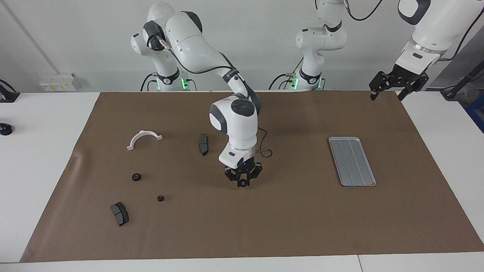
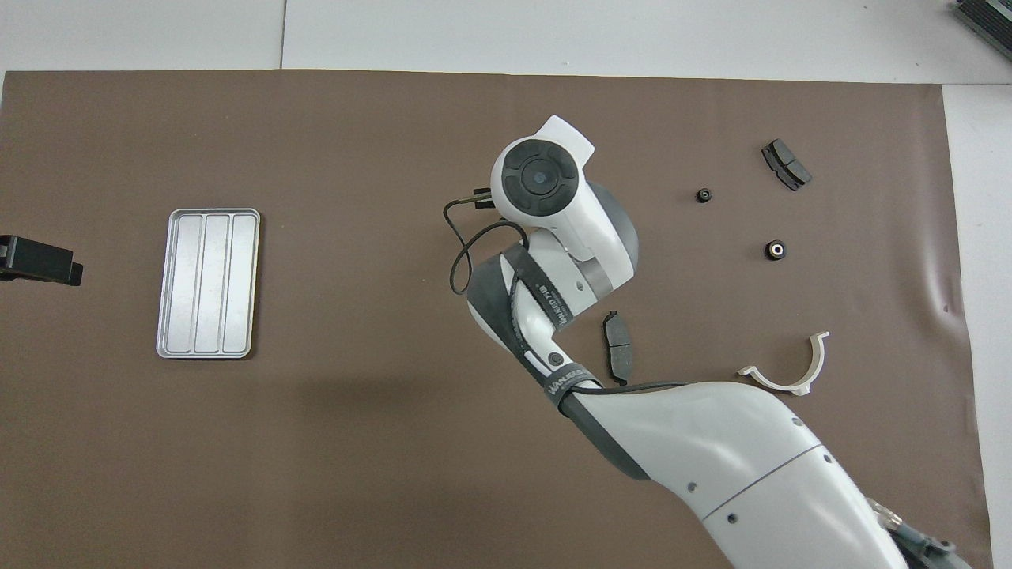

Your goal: Place bearing gear from tray to pile

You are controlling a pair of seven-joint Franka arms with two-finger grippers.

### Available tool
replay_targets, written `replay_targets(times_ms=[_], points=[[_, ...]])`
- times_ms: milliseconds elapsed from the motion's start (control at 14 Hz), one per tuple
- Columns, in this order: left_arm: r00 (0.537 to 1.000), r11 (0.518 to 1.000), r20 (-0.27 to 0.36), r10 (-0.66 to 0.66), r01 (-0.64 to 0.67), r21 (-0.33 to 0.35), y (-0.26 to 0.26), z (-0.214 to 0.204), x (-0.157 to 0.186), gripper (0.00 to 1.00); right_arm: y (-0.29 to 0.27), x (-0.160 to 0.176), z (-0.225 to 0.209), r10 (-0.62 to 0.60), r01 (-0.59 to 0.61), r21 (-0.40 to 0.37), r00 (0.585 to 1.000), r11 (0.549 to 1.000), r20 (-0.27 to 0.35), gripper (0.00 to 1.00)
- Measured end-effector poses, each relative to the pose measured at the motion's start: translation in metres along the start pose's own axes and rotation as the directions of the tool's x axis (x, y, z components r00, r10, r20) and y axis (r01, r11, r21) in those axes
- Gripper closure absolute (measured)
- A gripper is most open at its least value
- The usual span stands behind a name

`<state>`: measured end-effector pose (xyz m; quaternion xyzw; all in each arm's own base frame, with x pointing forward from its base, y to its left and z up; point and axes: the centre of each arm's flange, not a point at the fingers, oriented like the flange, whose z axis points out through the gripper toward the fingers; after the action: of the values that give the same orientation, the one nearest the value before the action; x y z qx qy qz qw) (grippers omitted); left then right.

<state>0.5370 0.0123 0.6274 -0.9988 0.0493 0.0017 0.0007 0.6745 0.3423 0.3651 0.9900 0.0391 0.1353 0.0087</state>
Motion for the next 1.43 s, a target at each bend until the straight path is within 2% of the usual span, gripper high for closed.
replay_targets(times_ms=[214, 428, 570, 926, 1283, 1425], points=[[1.000, 1.000, -0.004, -0.001, 0.001, 0.001, 0.000, 0.000, 0.000, 0.00, 0.096, 0.003, -0.037, -0.024, 0.025, -0.027, 0.999, 0.999, 0.023, 0.65], [1.000, 1.000, -0.027, -0.001, 0.001, 0.003, -0.001, -0.002, 0.003, 0.00, 0.163, -0.031, -0.048, -0.036, 0.038, -0.023, 0.995, 0.999, 0.097, 0.65], [0.999, 1.000, -0.036, -0.001, 0.001, 0.004, -0.001, -0.004, 0.004, 0.00, 0.196, -0.059, -0.038, -0.044, 0.048, -0.023, 0.989, 0.999, 0.143, 0.65], [0.999, 1.000, -0.051, 0.000, 0.001, 0.004, 0.000, -0.015, 0.004, 0.00, 0.259, -0.116, 0.017, -0.062, 0.065, -0.018, 0.989, 0.998, 0.137, 0.65], [0.999, 1.000, -0.048, 0.002, -0.002, 0.004, 0.001, -0.017, 0.004, 0.00, 0.271, -0.134, 0.033, -0.027, 0.029, -0.009, 0.987, 1.000, 0.161, 0.65], [0.999, 1.000, -0.042, 0.003, -0.003, 0.004, 0.002, -0.016, 0.003, 0.00, 0.270, -0.137, 0.035, -0.017, 0.018, -0.001, 0.986, 1.000, 0.168, 0.51]])
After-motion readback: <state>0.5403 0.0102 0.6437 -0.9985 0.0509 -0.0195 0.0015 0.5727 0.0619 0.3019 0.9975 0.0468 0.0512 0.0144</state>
